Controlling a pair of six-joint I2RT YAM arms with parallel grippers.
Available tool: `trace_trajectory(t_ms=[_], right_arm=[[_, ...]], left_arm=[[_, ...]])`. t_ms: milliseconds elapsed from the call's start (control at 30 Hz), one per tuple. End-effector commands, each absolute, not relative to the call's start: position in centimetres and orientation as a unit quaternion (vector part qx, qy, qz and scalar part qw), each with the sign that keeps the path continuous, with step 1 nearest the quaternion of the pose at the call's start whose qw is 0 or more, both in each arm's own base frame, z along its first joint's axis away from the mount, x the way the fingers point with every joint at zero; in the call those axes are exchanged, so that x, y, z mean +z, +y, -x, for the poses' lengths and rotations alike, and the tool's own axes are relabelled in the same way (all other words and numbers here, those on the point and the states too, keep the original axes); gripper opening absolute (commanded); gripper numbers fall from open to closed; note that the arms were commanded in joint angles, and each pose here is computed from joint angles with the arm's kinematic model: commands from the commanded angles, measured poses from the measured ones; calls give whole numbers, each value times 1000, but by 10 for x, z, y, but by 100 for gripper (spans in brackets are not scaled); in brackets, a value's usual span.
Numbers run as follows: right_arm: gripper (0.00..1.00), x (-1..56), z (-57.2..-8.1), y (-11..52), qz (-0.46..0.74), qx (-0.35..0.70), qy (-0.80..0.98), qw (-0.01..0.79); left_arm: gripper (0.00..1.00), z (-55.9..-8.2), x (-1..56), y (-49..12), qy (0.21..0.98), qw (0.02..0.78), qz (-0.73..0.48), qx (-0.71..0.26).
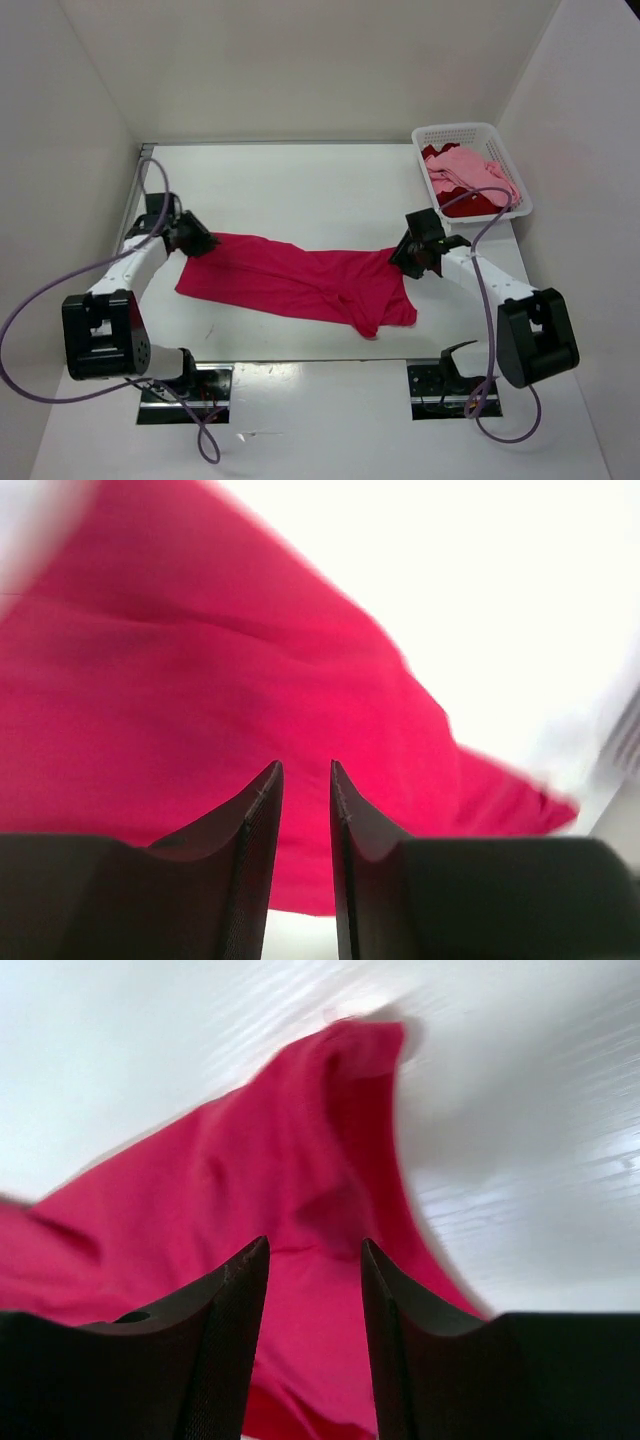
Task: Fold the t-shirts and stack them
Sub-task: Fold the other side of the tshirt into a rectangle
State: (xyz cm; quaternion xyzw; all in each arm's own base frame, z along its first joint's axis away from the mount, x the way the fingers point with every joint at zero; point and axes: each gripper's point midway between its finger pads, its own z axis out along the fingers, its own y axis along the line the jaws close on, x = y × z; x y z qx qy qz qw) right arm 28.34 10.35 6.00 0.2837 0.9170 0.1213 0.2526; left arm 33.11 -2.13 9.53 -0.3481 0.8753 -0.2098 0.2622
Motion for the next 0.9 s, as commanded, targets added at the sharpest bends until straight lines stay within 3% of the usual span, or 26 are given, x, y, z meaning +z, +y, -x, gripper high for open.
trace_trajectory(t_ms=[0, 100, 267, 400, 567, 867], right_arm=[[49, 56, -295, 85, -290, 91, 914, 269], [49, 56, -298, 74, -302, 85, 910, 271], [48, 41, -307, 74, -301, 101, 911, 262], [33, 51, -331, 82, -293, 133, 902, 287], [2, 64, -347, 83, -291, 152, 895, 301], [1, 111, -382, 77, -289, 156, 878, 347]], left_arm=[[33, -346, 100, -75, 890, 271, 277, -239], [33, -353, 87, -121, 910, 242, 229, -248], [33, -376, 53, -127, 919, 213, 232, -238], [33, -381, 35, -105, 910, 196, 270, -247], [30, -366, 4, -61, 895, 164, 337, -241], [30, -364, 19, -27, 878, 188, 375, -230]])
